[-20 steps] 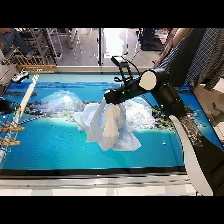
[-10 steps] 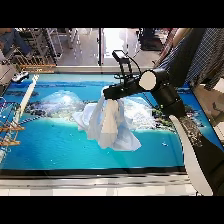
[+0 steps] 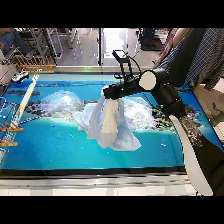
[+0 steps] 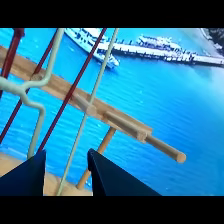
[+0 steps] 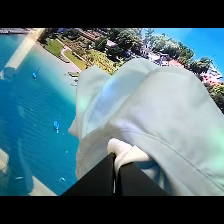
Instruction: Fold the clothes and pants, and hang the long-sleeved shirts on hangers.
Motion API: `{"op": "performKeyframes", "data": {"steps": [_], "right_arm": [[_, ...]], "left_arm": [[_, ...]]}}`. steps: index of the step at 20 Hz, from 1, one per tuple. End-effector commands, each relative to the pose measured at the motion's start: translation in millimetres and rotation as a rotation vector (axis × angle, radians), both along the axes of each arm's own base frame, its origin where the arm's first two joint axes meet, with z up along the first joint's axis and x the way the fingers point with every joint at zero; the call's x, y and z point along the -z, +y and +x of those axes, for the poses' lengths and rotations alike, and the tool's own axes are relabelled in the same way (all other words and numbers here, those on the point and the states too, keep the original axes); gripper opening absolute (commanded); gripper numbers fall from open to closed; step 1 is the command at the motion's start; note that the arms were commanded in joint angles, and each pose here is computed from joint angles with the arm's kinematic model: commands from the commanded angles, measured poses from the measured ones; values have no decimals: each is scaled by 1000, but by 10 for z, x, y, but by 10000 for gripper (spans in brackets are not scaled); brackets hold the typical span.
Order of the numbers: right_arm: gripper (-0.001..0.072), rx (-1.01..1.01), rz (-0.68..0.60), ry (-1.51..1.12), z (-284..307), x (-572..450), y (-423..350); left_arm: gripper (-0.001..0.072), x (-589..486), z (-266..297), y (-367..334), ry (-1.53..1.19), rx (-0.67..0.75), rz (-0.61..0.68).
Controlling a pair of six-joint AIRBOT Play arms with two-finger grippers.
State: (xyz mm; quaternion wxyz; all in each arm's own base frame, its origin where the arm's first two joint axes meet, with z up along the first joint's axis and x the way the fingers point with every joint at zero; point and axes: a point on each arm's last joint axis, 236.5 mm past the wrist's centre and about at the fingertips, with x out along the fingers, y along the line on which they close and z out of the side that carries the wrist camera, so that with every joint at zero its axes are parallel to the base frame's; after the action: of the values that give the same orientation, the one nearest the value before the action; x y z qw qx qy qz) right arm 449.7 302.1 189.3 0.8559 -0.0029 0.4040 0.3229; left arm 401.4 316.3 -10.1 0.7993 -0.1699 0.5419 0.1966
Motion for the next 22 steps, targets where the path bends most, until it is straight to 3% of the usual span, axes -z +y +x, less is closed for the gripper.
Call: {"op": "performKeyframes", "data": {"steps": [1,7,12,22], "right_arm": [[17,4,-12,-4,12,11,-21],[17,5,-27,-1,8,33,-47],[17,8,-33,-3,15,38,-59],[17,14,-48,-10,35,49,-93]], "left_arm": [[275,-145,-5,-123,-1,20,-5],[276,-503,-199,-53,22,24,89],[287,-236,-234,-52,76,22,45],[287,-180,-310,197,102,-15,115]]}}
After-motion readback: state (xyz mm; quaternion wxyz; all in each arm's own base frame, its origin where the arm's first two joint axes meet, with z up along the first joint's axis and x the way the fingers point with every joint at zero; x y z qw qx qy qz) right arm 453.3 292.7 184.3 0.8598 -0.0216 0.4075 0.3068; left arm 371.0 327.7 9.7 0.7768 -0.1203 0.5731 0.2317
